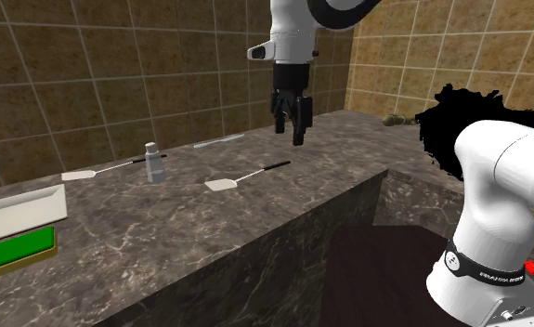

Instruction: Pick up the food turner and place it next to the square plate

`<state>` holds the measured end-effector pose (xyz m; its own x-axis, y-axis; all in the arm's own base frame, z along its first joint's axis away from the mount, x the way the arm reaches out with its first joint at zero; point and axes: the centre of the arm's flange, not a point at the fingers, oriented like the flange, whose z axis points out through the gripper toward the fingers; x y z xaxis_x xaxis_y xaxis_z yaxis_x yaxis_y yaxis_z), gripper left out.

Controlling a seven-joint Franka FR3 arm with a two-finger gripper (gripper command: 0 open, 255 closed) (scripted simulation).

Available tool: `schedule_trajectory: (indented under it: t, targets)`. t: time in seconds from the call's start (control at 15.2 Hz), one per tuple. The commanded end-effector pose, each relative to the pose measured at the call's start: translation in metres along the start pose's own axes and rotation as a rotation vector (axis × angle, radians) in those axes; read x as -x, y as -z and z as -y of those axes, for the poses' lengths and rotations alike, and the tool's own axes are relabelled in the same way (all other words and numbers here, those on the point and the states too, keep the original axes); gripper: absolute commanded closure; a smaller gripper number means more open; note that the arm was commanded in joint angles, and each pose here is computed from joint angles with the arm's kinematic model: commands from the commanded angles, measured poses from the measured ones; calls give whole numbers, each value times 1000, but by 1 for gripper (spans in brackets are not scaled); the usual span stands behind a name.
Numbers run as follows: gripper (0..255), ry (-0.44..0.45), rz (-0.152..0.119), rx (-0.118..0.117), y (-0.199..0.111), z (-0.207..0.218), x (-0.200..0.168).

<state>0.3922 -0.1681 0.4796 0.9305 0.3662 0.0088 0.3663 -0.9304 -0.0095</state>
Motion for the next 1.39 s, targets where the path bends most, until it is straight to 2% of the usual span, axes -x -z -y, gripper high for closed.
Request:
schedule_trajectory:
  t: [0.0,0.73,1.32]
  targets:
    - [0,43,12,4,-16,-23,-7]
    - [0,264,74,17,-98,-135,-47]
    - [0,271,76,18,-140,-140,-46]
